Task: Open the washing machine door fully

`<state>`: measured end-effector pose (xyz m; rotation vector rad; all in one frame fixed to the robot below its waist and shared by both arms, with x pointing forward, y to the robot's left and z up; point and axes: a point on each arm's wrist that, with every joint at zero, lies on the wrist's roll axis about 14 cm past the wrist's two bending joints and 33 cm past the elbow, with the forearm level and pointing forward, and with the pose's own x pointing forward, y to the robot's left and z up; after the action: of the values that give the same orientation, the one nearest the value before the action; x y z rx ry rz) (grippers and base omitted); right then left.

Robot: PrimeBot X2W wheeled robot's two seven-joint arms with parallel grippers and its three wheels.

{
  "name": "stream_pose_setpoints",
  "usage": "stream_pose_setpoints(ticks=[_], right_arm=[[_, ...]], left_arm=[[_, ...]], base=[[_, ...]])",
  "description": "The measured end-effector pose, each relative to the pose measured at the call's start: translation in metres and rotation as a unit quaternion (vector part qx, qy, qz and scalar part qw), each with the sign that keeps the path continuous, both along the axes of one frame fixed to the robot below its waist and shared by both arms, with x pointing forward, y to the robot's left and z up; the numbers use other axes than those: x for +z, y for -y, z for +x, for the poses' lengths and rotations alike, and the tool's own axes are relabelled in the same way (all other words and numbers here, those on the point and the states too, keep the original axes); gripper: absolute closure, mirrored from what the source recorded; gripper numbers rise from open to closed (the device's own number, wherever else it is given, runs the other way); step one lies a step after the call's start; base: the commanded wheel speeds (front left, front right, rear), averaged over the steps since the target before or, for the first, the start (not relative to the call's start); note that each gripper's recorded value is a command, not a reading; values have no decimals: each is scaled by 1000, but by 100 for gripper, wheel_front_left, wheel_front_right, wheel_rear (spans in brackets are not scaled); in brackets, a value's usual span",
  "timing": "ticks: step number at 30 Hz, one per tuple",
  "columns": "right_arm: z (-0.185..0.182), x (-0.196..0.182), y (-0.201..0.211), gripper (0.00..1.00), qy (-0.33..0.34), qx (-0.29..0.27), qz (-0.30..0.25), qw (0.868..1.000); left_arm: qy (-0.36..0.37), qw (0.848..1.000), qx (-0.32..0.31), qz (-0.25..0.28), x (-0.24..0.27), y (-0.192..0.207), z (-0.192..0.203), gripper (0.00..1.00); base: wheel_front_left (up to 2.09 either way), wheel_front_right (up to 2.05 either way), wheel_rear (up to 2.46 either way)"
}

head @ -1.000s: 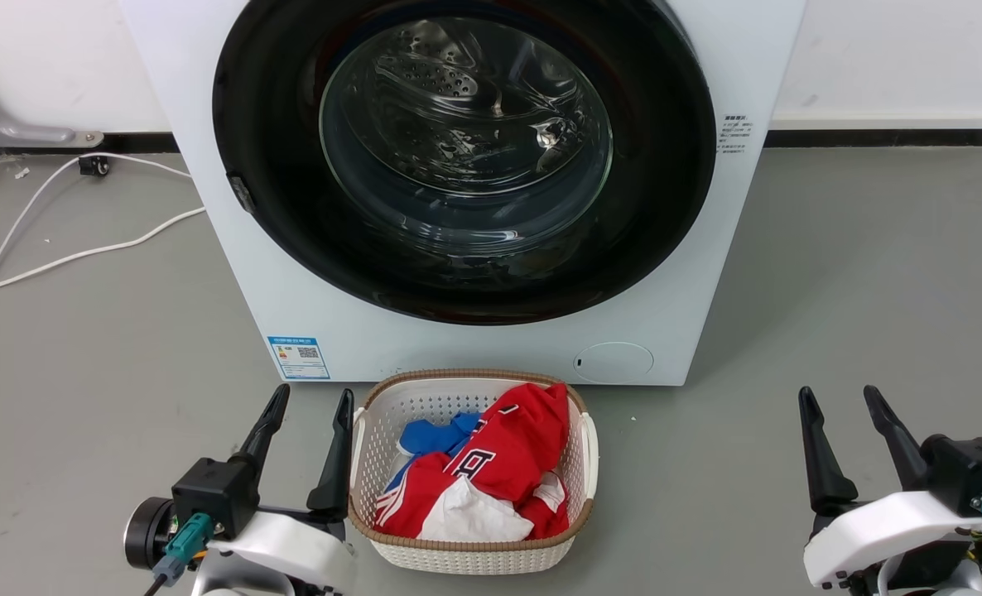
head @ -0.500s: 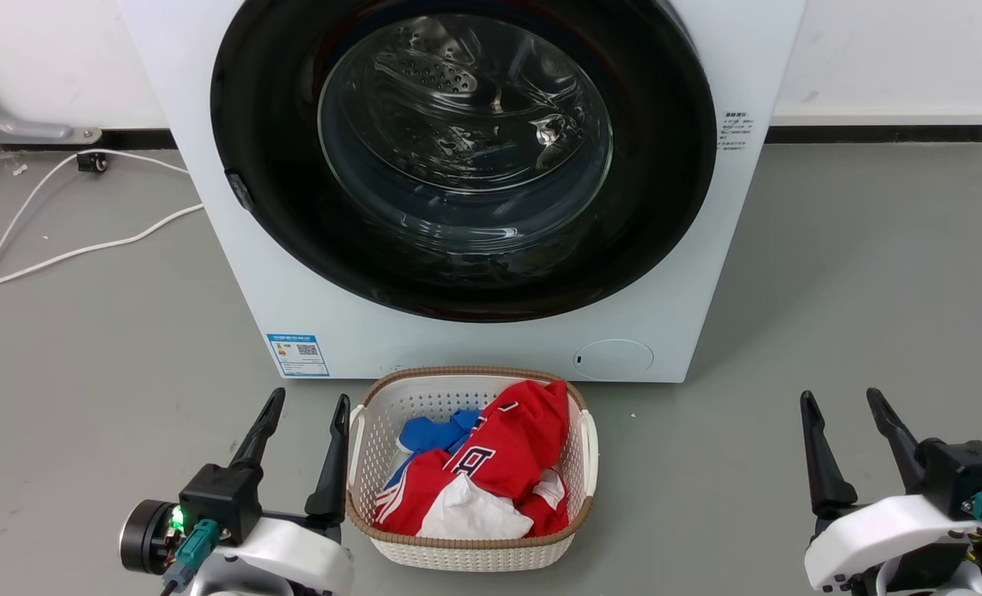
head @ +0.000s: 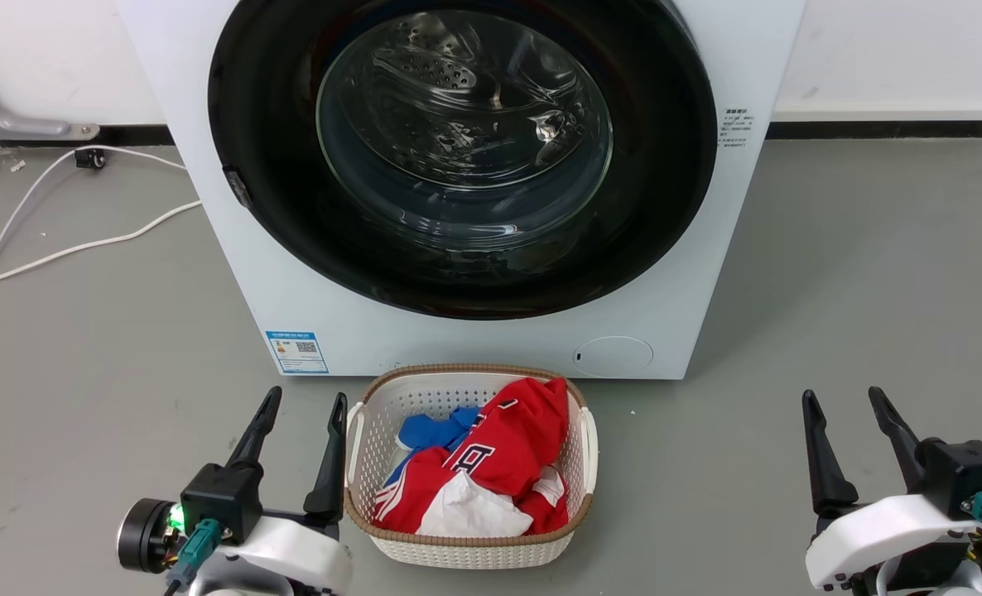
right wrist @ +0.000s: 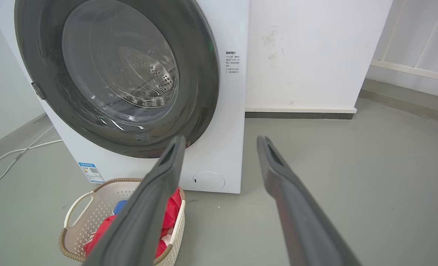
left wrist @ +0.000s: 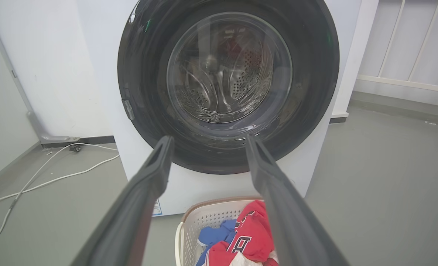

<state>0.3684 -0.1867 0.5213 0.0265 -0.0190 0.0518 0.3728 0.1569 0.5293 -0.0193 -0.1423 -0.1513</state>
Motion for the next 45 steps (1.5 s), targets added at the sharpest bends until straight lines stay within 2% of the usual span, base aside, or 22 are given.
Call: stream_pose_setpoints(ticks=[17,18,19,20,25,27,29,30,32,36,40,45], right_arm=[[1,0,1,0,-2,-1,2,1000],[1,0,1,59,-3,-1,5,1000],[1,-1,1,92,-4,-1,5,1000],[1,-1,0,100,-7,0,5,1000],[1,-3,4,100,-15,-6,36,999],[1,-4,9,100,-18,-14,112,993],[1,-7,13,100,-25,-20,204,978],[2,-8,14,100,-27,-22,260,965],[3,-9,16,100,-30,-23,337,941],[8,-6,21,100,-30,-17,482,876],[16,-1,32,100,-21,-14,572,820],[34,0,50,100,-21,-20,609,793]], left_arm=[[0,1000,8,-14,1,-4,2,0],[0,1000,8,-14,1,-4,2,0],[-1,1000,9,-14,0,-4,2,0],[-2,1000,9,-14,0,-4,2,0],[-3,1000,10,-14,-1,-4,2,0],[-3,1000,9,-14,-1,-4,2,0],[-3,1000,9,-14,-1,-3,3,0],[-3,1000,8,-14,-1,-3,3,0],[-3,1000,8,-14,-1,-2,3,0],[-3,1000,7,-13,-1,-1,3,0],[-4,1000,6,-14,-2,-1,5,0],[-9,1000,5,-15,-6,0,10,0]], base=[[0,0,0],[0,0,0],[0,0,0],[0,0,0],[0,0,0],[0,0,0],[0,0,0],[0,0,0],[0,0,0],[0,0,0],[0,0,0],[0,0,0]])
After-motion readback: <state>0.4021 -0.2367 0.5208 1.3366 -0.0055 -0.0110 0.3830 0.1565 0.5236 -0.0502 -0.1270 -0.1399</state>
